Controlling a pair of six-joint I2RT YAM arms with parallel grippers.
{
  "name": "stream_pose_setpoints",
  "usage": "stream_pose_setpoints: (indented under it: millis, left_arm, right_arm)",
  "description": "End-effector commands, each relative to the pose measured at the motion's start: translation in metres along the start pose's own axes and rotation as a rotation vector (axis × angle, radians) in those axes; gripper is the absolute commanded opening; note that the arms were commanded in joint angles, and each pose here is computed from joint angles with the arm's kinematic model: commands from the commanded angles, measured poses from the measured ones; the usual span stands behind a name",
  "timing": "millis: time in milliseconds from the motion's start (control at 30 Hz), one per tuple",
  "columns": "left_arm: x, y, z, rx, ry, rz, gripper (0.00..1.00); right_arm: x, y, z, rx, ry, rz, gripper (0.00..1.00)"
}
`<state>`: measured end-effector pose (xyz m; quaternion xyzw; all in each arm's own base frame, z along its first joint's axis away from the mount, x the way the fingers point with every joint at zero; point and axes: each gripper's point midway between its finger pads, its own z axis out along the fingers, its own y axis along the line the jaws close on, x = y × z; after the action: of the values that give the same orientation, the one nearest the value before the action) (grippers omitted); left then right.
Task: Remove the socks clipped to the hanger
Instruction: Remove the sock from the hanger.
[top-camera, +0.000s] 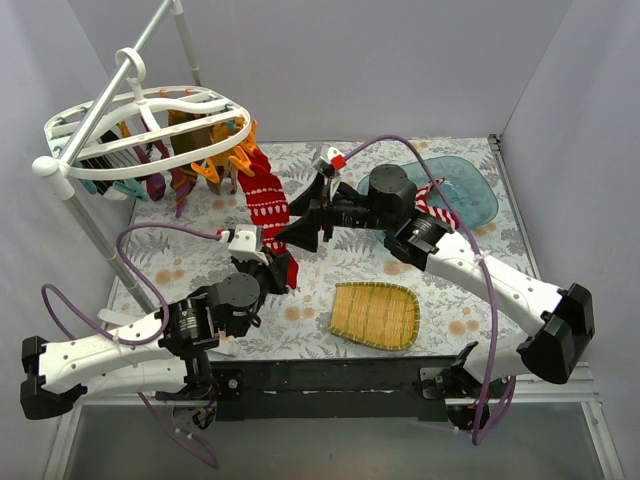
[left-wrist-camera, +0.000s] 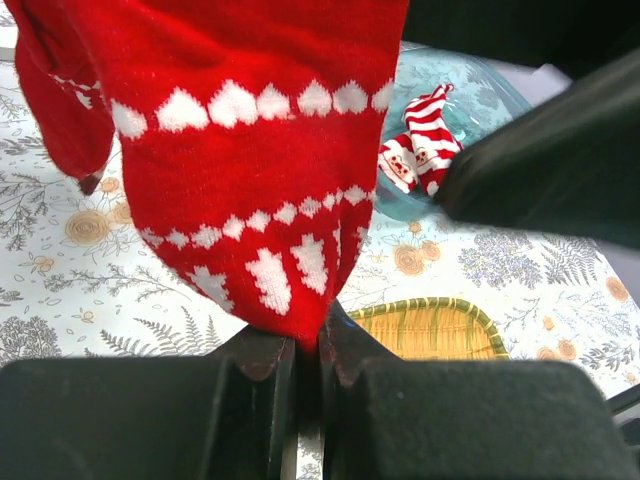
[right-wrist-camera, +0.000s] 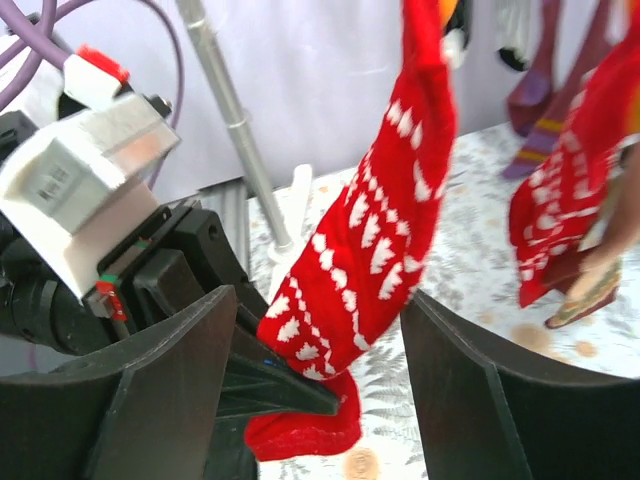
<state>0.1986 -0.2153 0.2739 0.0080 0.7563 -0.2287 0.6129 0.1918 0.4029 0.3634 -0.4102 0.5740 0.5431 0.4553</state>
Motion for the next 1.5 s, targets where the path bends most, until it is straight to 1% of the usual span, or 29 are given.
stream_pose_setpoints:
  millis: [0,67,100,267,300,333,367,400,433,500,567,700,933,1133,1467]
  left_arm:
    - [-0.003,0.000,0.000,-0.005,-0.003,-0.018,0.00]
    - [-0.003,0.000,0.000,-0.004,-0.002,-0.019,0.00]
    - [-0.002,0.000,0.000,-0.004,0.001,-0.017,0.00]
    - [0.001,-0.002,0.001,0.000,0.010,-0.022,0.00]
    - [0.001,-0.003,0.002,0.001,0.011,-0.021,0.00]
    - [0.001,-0.003,0.002,0.002,0.012,-0.019,0.00]
    - [0.003,-0.003,0.002,0.001,0.016,-0.013,0.00]
    - [0.003,-0.004,0.002,0.003,0.017,-0.013,0.00]
    - [0.003,-0.004,0.002,0.004,0.018,-0.012,0.00]
    - [0.005,-0.005,0.003,0.006,0.023,-0.008,0.00]
    - [0.005,-0.006,0.003,0.010,0.025,-0.007,0.00]
    - [0.004,-0.007,0.004,0.012,0.026,0.002,0.00]
    - [0.005,-0.008,0.004,0.013,0.027,0.002,0.00]
    - [0.004,-0.010,0.005,0.016,0.028,0.005,0.00]
    - [0.005,-0.013,0.006,0.023,0.034,0.008,0.00]
  right_arm:
    - [-0.048,-0.004,-0.019,0.126,-0.111,-0.155,0.76]
    - [-0.063,-0.007,-0.022,0.161,-0.136,-0.187,0.76]
    - [-0.079,-0.005,-0.023,0.166,-0.159,-0.213,0.77]
    - [-0.107,-0.015,-0.003,0.169,-0.143,-0.289,0.78]
    - [-0.099,-0.025,0.006,0.178,-0.105,-0.279,0.79]
    - [-0.120,-0.020,0.007,0.175,-0.138,-0.316,0.79]
    - [-0.122,-0.022,0.010,0.176,-0.133,-0.314,0.80]
    - [-0.115,-0.031,0.019,0.181,-0.104,-0.297,0.80]
    - [-0.133,-0.027,0.019,0.175,-0.123,-0.337,0.80]
    - [-0.130,-0.032,0.031,0.154,-0.096,-0.338,0.80]
    - [-0.142,-0.029,0.034,0.142,-0.105,-0.346,0.80]
    - [-0.141,-0.032,0.044,0.125,-0.099,-0.345,0.80]
    - [-0.138,-0.023,0.052,0.044,-0.088,-0.349,0.81]
    - [-0.135,-0.017,0.059,0.011,-0.084,-0.344,0.82]
    - [-0.131,-0.020,0.070,0.020,-0.085,-0.339,0.82]
